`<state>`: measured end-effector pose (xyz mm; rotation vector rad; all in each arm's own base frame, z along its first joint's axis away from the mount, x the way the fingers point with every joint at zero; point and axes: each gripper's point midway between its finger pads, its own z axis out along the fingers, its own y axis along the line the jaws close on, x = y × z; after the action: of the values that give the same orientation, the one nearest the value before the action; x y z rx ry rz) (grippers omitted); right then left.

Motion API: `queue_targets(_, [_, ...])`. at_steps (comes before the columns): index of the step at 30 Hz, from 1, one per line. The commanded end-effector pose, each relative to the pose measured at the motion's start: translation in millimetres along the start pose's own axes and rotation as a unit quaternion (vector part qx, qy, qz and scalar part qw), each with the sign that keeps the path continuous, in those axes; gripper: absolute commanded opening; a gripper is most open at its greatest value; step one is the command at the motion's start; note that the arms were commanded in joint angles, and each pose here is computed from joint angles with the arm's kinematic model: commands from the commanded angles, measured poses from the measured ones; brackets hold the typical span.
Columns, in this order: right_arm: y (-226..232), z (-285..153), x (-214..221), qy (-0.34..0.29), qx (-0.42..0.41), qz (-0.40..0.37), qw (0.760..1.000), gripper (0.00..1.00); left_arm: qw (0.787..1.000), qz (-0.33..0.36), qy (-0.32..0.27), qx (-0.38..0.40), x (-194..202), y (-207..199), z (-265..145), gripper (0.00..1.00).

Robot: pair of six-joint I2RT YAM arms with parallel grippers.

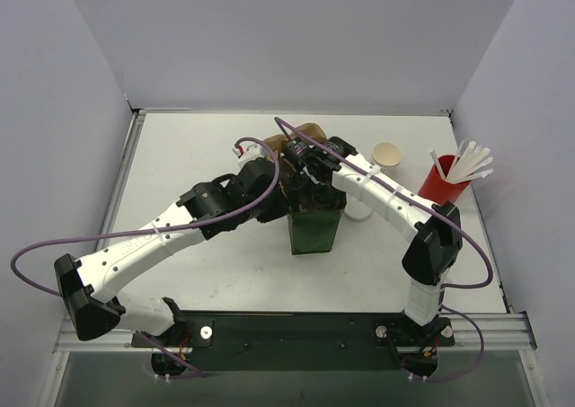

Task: Pack the takeout coffee

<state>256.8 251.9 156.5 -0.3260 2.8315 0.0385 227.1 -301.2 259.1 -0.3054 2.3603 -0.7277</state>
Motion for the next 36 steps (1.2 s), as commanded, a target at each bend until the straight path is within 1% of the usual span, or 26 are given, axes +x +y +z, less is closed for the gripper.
queue_targets(1, [4.7,6.6,8.7,0.021,-0.004,-0.002,1.0,0.54,0.997,-0.024,-0.029,0.074,-22.7,-41.5,-19.3,0.0])
queue_targets(18, [1.9,5.7,6.6,0.018,-0.005,0.007,1.0,0.53,0.997,-0.02,-0.03,0.075,-24.1,-41.1,-22.4,0.0])
queue_targets(27, [2.5,6.6,11.5,0.019,-0.009,0.007,1.0,0.52,0.995,-0.019,-0.039,0.086,-30.2,-47.3,-27.3,0.0])
queue_targets(36, [2.4,16.2,14.9,0.023,-0.006,0.008,1.0,0.52,0.995,-0.016,-0.028,0.091,-24.4,-48.4,-25.7,0.0])
